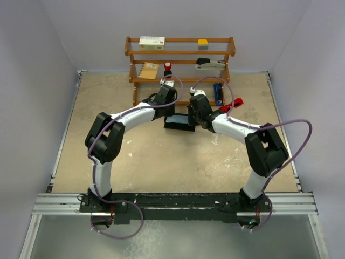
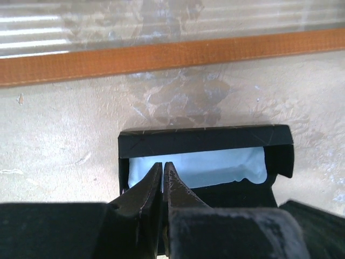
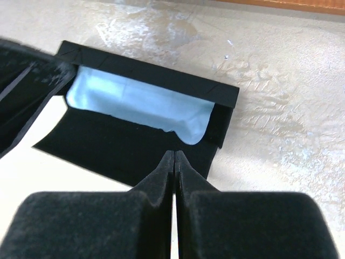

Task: Organize the sunglasses
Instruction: Adjust the sunglasses case at the center of the board.

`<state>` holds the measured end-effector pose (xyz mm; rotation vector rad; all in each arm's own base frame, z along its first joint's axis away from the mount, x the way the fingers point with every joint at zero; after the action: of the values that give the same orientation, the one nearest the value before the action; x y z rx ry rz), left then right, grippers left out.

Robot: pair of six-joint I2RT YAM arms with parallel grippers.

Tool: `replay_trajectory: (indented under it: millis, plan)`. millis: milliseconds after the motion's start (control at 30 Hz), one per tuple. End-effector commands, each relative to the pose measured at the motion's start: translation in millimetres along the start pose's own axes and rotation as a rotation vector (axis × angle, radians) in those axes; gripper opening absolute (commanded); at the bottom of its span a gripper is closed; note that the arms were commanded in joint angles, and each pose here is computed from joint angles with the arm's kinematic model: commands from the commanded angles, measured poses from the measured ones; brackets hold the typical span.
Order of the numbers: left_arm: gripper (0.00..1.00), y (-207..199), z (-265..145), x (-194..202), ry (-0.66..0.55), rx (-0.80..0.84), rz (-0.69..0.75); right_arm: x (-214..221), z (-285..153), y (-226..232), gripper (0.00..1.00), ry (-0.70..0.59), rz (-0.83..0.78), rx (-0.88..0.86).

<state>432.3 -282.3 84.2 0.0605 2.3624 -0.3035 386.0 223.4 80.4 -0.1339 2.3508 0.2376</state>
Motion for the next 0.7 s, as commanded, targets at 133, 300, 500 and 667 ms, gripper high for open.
replay_trajectory:
  millis: [133, 300, 500, 667]
  plan:
    - [0.0, -12.2, 0.5, -46.4, -0.118, 0.018, 0.017, -2.0, -37.2, 23.1, 0.0, -0.056, 0.008, -0.08]
    - [0.0, -13.1, 15.4, -45.5, -0.123, 0.017, 0.023, 11.0, -49.7, 27.4, 0.0, -0.051, 0.006, -0.09]
    - [0.0, -11.4, 30.5, -42.3, -0.132, 0.002, 0.022, 23.2, -61.1, 23.6, 0.0, -0.046, 0.016, -0.084]
    - [0.0, -5.4, 43.4, -35.7, -0.125, -0.03, 0.041, 29.4, -69.6, 18.2, 0.0, -0.045, 0.016, -0.078]
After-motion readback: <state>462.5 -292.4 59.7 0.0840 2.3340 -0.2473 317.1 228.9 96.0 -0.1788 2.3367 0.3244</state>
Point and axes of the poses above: each gripper's point midway between its finger pads, its own z axis out along the fingers, its own y axis along the line the jaws close on, x = y × z, the point moved 1 cm from there along -z, back along the fingers
